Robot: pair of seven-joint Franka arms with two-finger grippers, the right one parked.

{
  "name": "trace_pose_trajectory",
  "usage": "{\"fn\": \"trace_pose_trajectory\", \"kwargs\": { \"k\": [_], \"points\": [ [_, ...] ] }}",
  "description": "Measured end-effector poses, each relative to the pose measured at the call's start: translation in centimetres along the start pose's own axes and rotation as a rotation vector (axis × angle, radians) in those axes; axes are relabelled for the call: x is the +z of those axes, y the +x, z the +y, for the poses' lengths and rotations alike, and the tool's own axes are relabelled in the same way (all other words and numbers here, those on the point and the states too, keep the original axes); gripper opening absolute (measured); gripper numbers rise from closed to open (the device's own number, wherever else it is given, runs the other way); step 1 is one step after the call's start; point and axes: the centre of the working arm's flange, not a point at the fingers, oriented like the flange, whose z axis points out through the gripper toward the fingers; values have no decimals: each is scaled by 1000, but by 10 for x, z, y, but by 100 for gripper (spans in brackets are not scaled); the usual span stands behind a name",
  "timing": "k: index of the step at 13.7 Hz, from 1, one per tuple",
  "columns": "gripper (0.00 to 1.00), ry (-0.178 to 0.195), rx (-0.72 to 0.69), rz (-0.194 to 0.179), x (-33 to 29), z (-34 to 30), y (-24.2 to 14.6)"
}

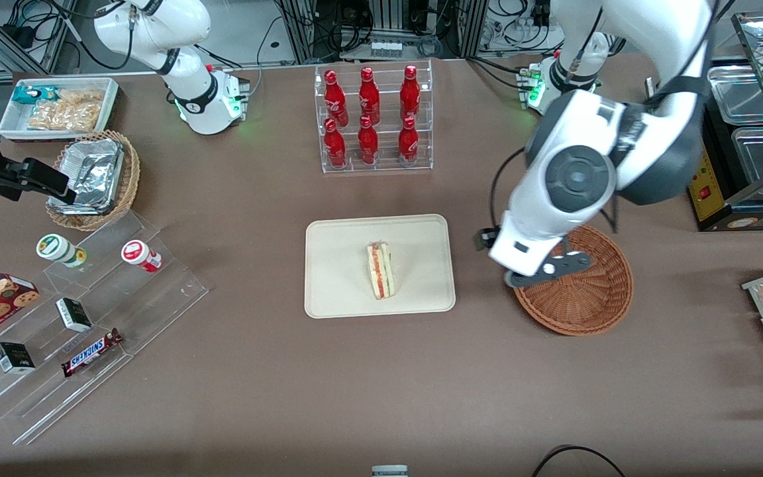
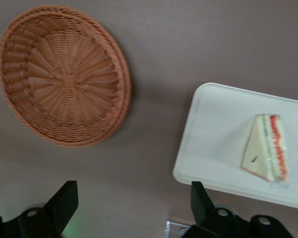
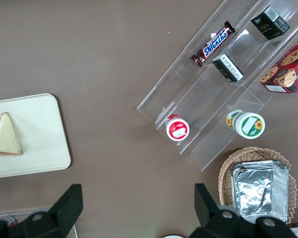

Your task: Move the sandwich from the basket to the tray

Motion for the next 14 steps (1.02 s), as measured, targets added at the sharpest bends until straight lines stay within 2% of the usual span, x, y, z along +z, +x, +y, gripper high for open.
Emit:
{"fn": "trace_pose_trajectory", "kwargs": {
  "k": [2,5,10,11,14],
  "points": [
    [100,2,20,-15,-8,-31,9],
    [100,-6,59,-16,-23,-86,10],
    [100,-10,126,-26,-66,-183,-27],
    [100,-10,135,-25,-75,-196,-36],
    [100,-11,160,11,-94,-216,-52]
  ]
}}
